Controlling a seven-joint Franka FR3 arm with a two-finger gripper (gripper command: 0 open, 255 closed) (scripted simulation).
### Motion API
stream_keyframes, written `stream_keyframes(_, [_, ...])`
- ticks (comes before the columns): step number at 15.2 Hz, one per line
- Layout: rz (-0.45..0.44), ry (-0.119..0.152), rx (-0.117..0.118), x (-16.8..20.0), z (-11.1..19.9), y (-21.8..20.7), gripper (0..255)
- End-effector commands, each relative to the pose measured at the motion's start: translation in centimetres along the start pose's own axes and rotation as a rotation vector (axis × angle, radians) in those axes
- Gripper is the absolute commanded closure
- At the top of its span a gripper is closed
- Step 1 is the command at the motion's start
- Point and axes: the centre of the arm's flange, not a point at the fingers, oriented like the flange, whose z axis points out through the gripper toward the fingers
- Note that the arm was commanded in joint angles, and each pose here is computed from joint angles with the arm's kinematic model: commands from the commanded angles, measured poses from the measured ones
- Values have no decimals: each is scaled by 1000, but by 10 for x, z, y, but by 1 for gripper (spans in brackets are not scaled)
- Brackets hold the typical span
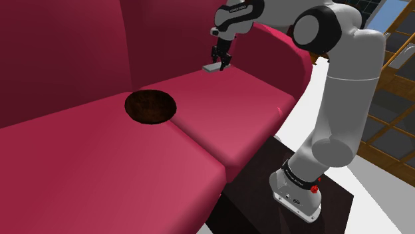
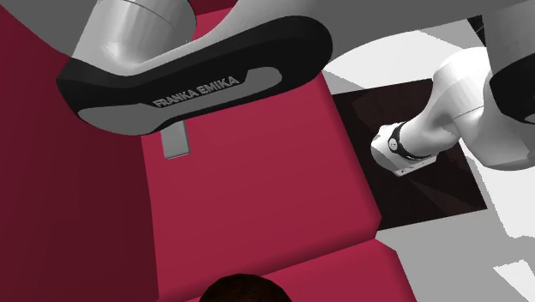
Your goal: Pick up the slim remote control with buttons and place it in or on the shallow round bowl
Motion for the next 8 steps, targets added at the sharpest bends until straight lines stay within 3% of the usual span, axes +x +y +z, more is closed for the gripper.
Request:
stream_keyframes(1, [0,0,0,1,-10,0,255])
stream_keyframes(8, [0,0,0,14,-38,-3,255])
